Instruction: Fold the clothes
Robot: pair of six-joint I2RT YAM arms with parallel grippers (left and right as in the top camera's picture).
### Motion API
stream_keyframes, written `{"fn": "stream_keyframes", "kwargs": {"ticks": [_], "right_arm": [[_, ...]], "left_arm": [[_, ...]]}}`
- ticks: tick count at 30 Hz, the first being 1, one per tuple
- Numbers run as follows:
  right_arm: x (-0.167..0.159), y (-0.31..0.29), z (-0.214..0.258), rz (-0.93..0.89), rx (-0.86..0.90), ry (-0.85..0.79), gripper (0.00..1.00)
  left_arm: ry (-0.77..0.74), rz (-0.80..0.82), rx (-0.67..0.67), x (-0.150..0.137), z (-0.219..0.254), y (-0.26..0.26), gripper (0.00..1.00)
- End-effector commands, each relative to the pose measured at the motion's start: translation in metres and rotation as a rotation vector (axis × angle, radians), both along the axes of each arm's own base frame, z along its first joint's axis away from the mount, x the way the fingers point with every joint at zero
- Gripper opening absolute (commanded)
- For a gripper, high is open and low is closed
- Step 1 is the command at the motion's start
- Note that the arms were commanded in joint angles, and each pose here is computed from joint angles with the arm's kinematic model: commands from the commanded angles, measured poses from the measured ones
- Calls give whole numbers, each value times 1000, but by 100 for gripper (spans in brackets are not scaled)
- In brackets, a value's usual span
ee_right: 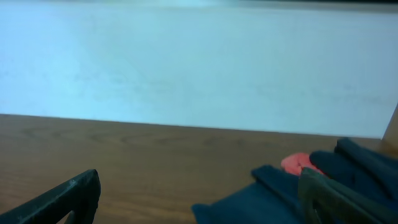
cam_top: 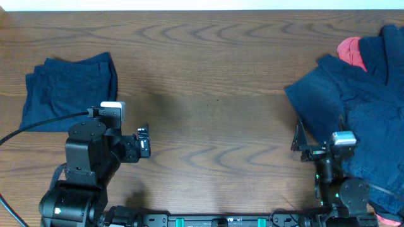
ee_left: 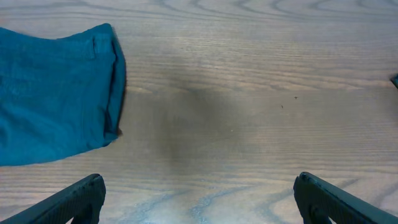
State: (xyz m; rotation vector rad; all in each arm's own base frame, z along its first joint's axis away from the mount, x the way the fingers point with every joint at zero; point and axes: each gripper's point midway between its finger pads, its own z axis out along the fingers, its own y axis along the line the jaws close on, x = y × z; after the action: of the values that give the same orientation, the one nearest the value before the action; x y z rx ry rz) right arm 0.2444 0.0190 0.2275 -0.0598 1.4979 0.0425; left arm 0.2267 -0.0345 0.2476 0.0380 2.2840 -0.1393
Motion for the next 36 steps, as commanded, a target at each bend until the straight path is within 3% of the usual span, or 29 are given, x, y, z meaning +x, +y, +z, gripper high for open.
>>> {"fn": "stream_keyframes", "kwargs": {"ticks": [1, 6, 10, 36], "right_arm": [[-2, -2, -7, -7, -64, -45, 99], [-1, 10, -29, 64, -143, -42, 99], [-1, 13, -67, 105, -159, 114, 99], [0, 12, -68, 96, -144, 119, 99]], "left_arm": [[2, 3, 5, 1, -1, 1, 98], [2, 3, 5, 1, -1, 1, 98], [2, 3, 5, 1, -1, 1, 98], [2, 3, 5, 1, -1, 1, 98]]}}
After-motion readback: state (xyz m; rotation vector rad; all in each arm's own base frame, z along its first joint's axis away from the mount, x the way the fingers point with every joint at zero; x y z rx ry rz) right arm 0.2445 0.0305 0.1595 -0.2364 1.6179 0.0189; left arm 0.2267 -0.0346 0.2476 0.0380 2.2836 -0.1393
